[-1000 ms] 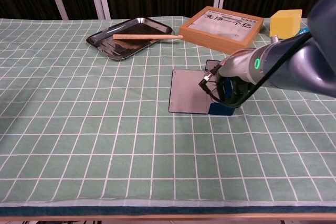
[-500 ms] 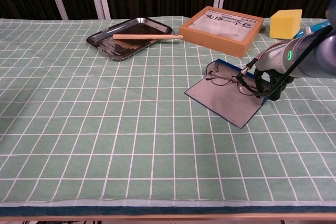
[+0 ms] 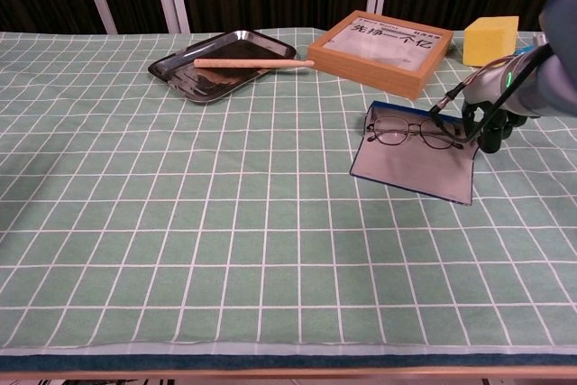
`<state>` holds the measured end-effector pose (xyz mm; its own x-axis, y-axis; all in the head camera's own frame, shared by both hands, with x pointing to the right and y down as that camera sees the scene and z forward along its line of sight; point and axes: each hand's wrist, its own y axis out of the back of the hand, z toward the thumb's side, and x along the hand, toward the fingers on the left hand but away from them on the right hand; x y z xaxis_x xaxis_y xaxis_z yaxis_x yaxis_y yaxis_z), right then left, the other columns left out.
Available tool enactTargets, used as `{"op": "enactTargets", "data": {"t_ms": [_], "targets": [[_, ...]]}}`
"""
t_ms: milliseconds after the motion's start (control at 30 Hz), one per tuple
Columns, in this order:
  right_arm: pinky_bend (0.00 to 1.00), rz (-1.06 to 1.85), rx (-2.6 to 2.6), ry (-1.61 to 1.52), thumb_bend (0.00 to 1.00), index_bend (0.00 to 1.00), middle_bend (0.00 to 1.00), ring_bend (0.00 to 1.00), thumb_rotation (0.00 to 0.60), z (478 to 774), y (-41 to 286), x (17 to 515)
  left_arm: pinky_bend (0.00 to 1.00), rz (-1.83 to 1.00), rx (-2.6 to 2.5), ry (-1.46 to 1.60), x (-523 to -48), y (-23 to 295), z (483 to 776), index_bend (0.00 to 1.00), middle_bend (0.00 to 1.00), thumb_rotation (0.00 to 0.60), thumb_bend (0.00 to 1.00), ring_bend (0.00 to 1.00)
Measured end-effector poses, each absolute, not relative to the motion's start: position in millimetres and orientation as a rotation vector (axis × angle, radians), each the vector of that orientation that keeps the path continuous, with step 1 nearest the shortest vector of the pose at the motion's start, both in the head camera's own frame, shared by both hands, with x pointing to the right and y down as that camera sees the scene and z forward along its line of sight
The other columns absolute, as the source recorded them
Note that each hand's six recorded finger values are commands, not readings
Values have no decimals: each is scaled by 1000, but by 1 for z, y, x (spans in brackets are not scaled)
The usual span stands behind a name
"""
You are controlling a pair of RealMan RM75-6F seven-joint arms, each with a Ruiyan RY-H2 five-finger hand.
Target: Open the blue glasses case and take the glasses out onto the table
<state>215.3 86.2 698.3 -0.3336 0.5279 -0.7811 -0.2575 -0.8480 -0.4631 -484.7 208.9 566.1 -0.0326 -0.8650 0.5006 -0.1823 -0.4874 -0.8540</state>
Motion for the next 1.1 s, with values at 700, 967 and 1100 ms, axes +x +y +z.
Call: {"op": "enactTargets", "data": {"t_ms": [700,967,1100], "targets": [[1000,2213,-1435,-491,649,117,956,986,600,702,65,223,0,-1566,-1682,1111,-485,209,565,0,0,600,35,0],[1000,2140,-1479,-553,470,198,956,986,600,693,61,213,0,-1567,-1682,1110,-486,209,565,0,0,600,35,0],[1000,2045,-1490,-648,428,286,956,986,600,683,49,207,0,-1567,-1682,1104,-485,209,566,0,0,600,36,0]]}}
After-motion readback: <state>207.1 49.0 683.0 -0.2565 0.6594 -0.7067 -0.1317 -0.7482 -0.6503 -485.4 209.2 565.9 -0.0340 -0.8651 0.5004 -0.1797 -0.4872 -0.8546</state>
